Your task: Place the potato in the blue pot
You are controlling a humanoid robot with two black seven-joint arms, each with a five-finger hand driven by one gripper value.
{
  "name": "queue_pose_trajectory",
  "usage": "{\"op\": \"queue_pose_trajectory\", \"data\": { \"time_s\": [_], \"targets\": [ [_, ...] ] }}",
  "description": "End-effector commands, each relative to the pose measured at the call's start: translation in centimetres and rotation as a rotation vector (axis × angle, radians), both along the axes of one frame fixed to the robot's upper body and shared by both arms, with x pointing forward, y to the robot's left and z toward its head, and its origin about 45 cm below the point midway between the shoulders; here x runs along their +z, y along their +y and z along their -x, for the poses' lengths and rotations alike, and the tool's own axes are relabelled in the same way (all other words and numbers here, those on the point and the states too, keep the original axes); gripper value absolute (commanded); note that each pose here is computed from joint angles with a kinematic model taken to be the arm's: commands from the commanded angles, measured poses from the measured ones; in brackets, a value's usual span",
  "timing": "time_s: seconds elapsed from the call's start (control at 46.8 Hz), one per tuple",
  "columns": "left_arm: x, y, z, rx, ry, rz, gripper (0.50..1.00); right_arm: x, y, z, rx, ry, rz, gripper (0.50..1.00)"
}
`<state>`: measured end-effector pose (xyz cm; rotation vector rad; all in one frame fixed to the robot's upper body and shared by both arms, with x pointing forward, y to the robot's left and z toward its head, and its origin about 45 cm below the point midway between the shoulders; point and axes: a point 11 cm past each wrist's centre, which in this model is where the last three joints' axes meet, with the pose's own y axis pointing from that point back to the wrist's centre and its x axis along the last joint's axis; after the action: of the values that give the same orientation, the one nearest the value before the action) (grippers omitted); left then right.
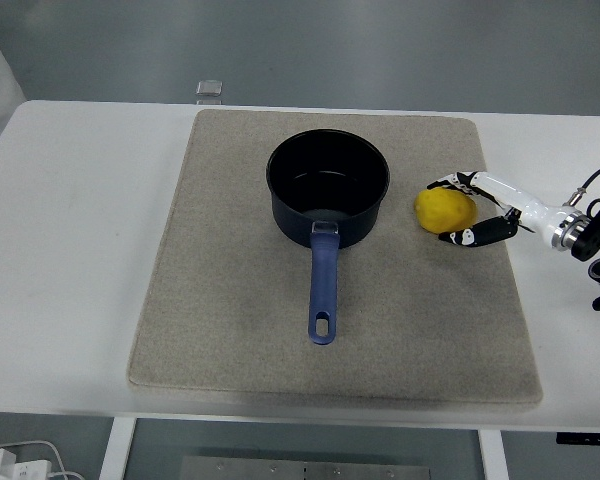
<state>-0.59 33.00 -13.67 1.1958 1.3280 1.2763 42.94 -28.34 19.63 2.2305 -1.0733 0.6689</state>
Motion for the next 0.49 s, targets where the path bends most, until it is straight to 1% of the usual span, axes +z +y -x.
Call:
{"op": "queue_pose_trajectory", "data": {
  "time_s": [0.0, 0.235, 0.47],
  "targets": [
    [0.00, 0.00, 0.00, 0.000, 0.000, 0.000, 0.999, 0.55, 0.14, -0.33, -0.008, 0.007, -0.029, 0.500],
    [0.00, 0.00, 0.00, 0.000, 0.000, 0.000, 0.999, -0.06, 0.05, 0.01, -0.002, 0.022, -0.015, 0.500],
    [0.00, -0.05, 0.00, 0.000, 0.000, 0.001, 0.999, 0.28, -0.09, -0.19, -0.006, 0.017, -0.018, 0.500]
  ]
}}
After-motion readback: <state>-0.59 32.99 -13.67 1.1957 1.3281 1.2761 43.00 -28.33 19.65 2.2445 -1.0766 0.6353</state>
